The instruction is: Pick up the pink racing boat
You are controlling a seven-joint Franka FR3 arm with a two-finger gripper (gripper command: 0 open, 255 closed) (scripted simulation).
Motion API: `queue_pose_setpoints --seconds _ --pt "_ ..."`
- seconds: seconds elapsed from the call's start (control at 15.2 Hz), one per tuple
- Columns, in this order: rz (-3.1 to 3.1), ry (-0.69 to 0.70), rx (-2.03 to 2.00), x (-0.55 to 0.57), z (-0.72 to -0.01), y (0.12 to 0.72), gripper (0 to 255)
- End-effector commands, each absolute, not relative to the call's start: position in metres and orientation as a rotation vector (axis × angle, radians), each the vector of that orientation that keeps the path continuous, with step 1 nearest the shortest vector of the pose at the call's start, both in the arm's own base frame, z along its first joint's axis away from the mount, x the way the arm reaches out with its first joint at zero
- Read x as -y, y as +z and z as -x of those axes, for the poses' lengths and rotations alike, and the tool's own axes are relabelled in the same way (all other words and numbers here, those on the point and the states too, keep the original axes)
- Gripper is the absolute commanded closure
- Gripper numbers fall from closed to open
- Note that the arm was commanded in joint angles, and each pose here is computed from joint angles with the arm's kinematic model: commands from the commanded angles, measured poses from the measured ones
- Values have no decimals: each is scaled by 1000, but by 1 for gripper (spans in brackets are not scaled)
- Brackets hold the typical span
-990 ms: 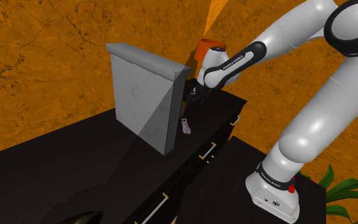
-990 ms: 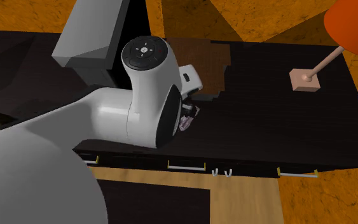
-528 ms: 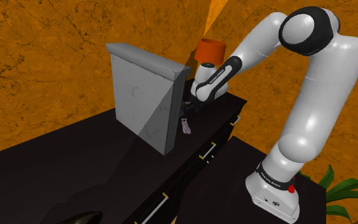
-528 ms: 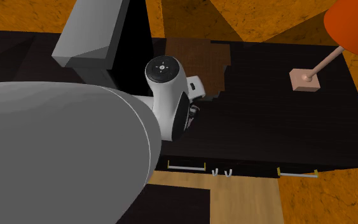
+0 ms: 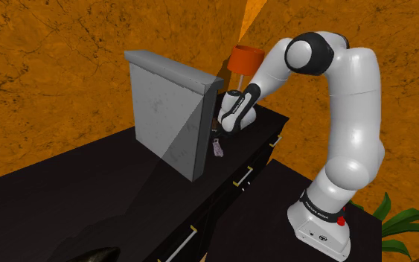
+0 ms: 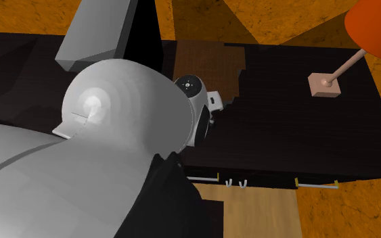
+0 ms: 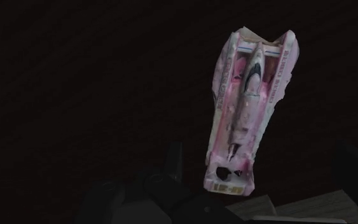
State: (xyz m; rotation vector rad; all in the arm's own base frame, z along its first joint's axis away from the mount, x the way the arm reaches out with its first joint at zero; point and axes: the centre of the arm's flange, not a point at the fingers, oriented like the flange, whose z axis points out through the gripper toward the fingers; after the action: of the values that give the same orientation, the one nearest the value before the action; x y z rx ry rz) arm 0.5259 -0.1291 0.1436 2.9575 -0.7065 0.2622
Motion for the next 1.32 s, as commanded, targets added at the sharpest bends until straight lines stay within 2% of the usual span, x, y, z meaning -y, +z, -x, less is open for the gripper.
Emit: queue_pose_setpoints --seconds 0.0,0.53,0.59,1.25 --pt "-2953 262 719 131 -531 129 0" --pt "-2953 262 719 131 -531 94 0" --pt "-2953 262 719 131 -531 94 255" --pt "-2953 262 719 131 -531 99 255"
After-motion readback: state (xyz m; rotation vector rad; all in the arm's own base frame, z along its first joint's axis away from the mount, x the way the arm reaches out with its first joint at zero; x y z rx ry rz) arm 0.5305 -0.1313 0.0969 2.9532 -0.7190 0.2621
